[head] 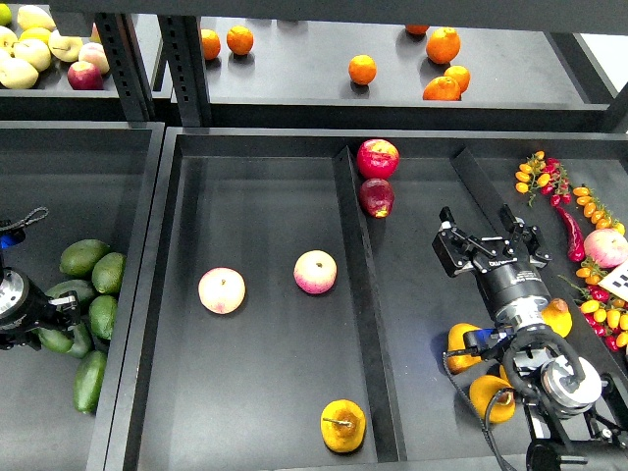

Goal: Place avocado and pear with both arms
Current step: 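Open the left gripper and withdraw the left arm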

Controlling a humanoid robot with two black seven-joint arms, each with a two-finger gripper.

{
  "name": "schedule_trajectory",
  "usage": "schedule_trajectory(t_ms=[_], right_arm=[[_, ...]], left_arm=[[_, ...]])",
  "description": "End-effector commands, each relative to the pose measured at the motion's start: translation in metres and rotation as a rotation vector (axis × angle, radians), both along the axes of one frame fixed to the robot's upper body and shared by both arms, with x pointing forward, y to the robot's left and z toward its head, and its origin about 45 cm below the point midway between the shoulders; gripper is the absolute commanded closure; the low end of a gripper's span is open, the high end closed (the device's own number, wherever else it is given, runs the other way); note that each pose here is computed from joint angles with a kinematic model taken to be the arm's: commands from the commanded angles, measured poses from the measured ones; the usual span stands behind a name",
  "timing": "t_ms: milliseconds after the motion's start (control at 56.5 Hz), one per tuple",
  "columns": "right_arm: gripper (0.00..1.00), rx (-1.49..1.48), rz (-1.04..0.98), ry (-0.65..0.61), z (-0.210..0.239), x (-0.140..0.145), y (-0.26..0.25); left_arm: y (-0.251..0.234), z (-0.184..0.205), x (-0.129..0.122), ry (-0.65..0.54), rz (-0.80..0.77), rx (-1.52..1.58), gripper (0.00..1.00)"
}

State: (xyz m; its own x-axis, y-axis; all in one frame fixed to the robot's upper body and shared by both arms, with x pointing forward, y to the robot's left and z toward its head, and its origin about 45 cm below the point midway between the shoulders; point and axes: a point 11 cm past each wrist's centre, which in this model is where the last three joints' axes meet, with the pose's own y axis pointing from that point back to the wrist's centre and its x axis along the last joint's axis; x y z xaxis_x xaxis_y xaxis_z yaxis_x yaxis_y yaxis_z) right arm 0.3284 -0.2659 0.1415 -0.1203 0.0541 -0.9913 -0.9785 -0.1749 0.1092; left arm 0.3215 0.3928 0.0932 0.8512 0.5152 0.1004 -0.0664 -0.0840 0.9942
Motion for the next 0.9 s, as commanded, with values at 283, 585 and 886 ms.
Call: schedule_trajectory(t_ms=[283, 585, 886], right_arm=[[0.00, 0.000, 0.001, -0.001, 0.000, 0.000, 0.000], [0.00, 0.000, 0.000, 0.002, -0.001, 0.000, 0.000], [0.00, -0.001, 0.008, 0.020, -0.007, -0.004, 0.003]], left_arm=[[-0.005, 0.007, 0.009, -0.029, 0.008, -0.020, 0.11], [0.044, 0.089, 0.057, -0.307, 0.277, -0.165, 0.02], [0.075, 0.138, 0.079, -0.482, 0.559, -0.374, 0.02]])
